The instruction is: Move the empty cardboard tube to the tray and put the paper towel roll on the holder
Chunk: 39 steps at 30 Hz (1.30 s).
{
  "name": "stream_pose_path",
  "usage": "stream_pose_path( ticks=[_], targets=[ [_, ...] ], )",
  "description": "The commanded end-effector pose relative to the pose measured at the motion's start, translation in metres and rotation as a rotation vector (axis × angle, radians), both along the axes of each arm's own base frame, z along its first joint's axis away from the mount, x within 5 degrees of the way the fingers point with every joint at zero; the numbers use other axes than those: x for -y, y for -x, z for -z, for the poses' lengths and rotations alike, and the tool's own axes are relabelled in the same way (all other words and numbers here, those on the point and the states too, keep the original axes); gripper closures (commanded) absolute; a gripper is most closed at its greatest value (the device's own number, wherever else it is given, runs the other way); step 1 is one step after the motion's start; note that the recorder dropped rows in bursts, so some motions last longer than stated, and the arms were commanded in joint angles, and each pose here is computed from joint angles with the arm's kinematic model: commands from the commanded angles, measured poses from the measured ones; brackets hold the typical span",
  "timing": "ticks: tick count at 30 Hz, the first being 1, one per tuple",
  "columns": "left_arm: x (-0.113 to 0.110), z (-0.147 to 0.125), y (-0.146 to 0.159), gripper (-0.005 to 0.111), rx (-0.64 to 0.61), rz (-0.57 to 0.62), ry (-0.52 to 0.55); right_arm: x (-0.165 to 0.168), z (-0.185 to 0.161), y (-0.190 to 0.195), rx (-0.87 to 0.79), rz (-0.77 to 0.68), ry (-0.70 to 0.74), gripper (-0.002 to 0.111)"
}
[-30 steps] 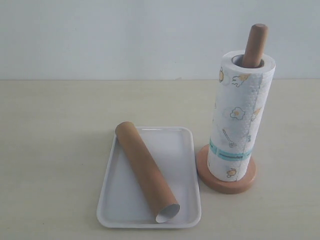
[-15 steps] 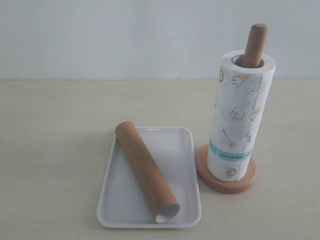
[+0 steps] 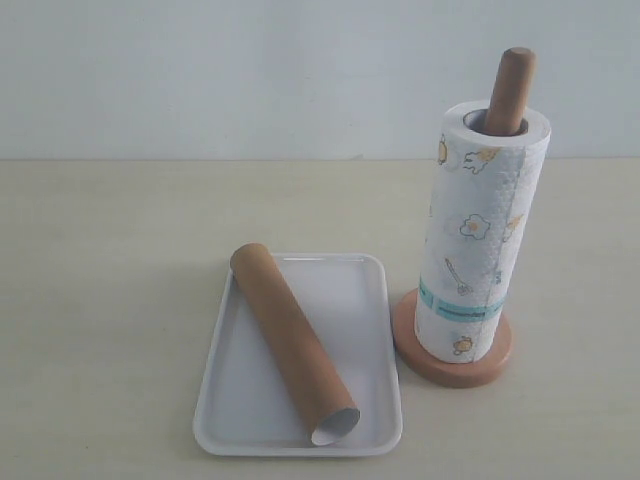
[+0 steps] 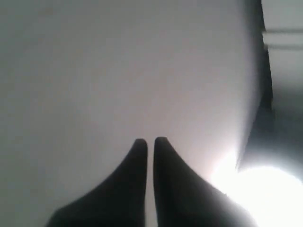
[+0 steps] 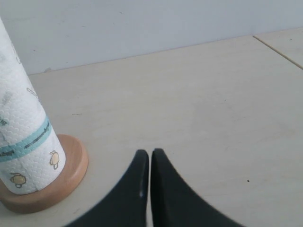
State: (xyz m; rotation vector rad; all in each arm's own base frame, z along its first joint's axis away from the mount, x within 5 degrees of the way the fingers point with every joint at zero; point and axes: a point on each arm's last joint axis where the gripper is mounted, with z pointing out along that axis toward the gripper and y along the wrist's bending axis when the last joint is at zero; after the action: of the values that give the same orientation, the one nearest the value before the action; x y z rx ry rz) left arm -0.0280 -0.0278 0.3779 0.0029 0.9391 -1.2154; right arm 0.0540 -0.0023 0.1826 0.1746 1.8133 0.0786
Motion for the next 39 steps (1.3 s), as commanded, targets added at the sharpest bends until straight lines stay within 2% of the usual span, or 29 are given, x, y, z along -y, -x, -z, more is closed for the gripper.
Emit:
stream_pose_path(
  ticks=[1, 3, 6, 10, 13, 15, 18, 20, 22, 25, 30, 39],
  targets=[
    [-0.011, 0.025, -0.024, 0.103, -0.236, 0.088, 0.33, 0.0, -0.001, 0.0, 0.013, 0.001, 0.008, 0.107],
    [-0.013, 0.038, -0.035, 0.103, -0.322, 0.11, 0.415, 0.0, -0.001, 0.0, 0.013, 0.001, 0.008, 0.107],
    [-0.012, 0.058, -0.046, 0.103, -0.386, 0.11, 0.442, 0.0, -0.001, 0.0, 0.013, 0.001, 0.008, 0.107],
    [-0.014, 0.073, -0.053, 0.103, -0.326, -0.055, 0.301, 0.0, -0.001, 0.0, 0.013, 0.001, 0.008, 0.107],
    [-0.017, 0.086, -0.06, 0.103, -0.249, -0.275, 0.099, 0.0, -0.001, 0.0, 0.013, 0.001, 0.008, 0.107],
    [-0.018, 0.098, -0.066, 0.103, -0.244, -0.395, -0.031, 0.0, -0.001, 0.0, 0.013, 0.001, 0.008, 0.107],
    [-0.019, 0.124, -0.075, 0.103, -0.259, -0.567, -0.316, 0.0, -0.001, 0.0, 0.013, 0.001, 0.008, 0.107],
    [-0.018, 0.138, -0.078, 0.103, -0.273, -0.633, -0.493, 0.0, -0.001, 0.0, 0.013, 0.001, 0.008, 0.107],
    [-0.019, 0.151, -0.081, 0.103, -0.349, -0.642, -0.613, 0.0, -0.001, 0.0, 0.013, 0.001, 0.008, 0.107],
    [-0.019, 0.164, -0.082, 0.103, -0.44, -0.634, -0.728, 0.0, -0.001, 0.0, 0.013, 0.001, 0.008, 0.107],
    [-0.02, 0.173, -0.082, 0.103, -0.523, -0.611, -0.774, 0.0, -0.001, 0.0, 0.013, 0.001, 0.008, 0.107],
    [-0.022, 0.188, -0.083, 0.103, -0.573, -0.641, -0.865, 0.0, -0.001, 0.0, 0.013, 0.001, 0.008, 0.107]
  ],
)
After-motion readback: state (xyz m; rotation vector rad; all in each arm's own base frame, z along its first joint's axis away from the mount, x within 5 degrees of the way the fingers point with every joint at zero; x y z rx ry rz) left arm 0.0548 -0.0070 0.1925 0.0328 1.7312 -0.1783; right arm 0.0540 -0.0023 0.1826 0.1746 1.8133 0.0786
